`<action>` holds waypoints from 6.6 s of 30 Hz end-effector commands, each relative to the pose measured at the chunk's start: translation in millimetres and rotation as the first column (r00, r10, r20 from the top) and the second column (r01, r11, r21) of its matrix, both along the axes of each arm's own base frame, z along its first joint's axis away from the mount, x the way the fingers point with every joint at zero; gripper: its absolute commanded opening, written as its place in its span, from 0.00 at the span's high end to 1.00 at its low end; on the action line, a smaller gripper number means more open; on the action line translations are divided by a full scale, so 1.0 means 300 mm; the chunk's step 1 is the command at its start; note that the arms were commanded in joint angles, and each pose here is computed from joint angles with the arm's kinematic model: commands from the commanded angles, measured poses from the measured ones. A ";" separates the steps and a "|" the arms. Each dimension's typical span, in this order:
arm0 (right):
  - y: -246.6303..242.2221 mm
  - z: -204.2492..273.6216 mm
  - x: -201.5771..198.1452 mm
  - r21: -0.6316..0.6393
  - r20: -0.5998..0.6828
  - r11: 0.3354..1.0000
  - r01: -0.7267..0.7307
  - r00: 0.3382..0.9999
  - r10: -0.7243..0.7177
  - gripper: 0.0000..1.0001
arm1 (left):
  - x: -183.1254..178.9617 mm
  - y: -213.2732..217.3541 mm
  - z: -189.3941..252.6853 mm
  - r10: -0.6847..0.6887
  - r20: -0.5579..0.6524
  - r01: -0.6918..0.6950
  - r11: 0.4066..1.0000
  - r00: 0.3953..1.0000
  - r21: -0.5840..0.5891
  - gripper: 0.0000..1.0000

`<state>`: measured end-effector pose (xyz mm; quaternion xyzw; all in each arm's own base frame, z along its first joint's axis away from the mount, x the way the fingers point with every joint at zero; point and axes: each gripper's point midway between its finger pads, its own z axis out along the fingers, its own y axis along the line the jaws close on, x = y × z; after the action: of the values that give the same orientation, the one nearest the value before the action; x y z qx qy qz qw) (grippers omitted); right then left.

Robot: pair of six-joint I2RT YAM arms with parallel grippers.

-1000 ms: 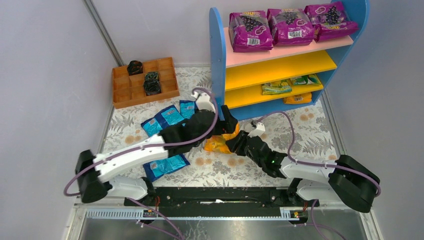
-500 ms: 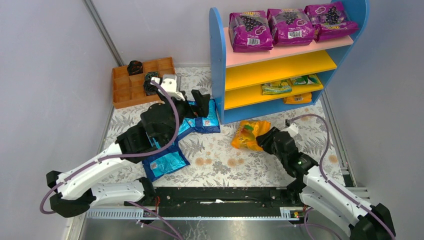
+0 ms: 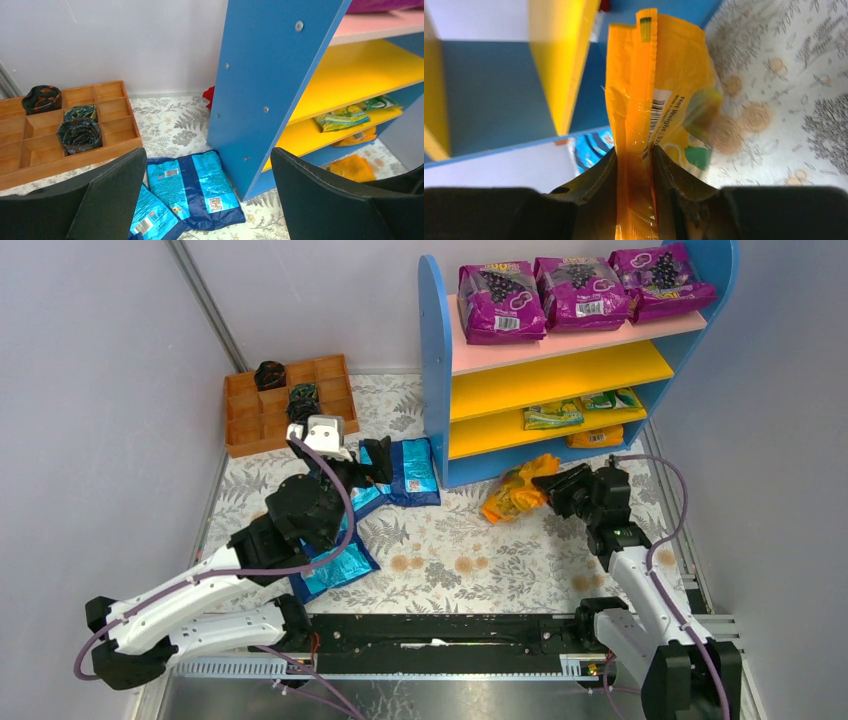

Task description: Place and organize the candy bags onto the shelf

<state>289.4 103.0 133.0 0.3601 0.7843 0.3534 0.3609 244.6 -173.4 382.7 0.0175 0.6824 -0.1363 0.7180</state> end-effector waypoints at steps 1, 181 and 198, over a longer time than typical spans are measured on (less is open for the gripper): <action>-0.005 0.250 0.058 0.236 0.247 0.971 -0.029 0.969 -0.031 0.66 | 0.015 0.022 0.023 0.050 0.029 -0.050 0.999 0.998 0.005 0.01; -0.135 -0.275 0.467 0.292 0.207 0.953 0.083 0.967 -0.148 0.32 | 0.035 -0.110 -0.089 -0.079 -0.057 0.085 0.991 0.995 0.106 0.01; -0.247 -0.278 0.453 0.368 0.241 0.839 0.400 0.831 -0.502 0.83 | 0.062 -0.118 -0.128 -0.047 -0.075 0.058 0.987 0.996 0.150 0.01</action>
<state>423.2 60.1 36.3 0.4930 0.6010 0.4563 0.4330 259.1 -211.5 325.5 0.1058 0.7280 -0.1003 0.6700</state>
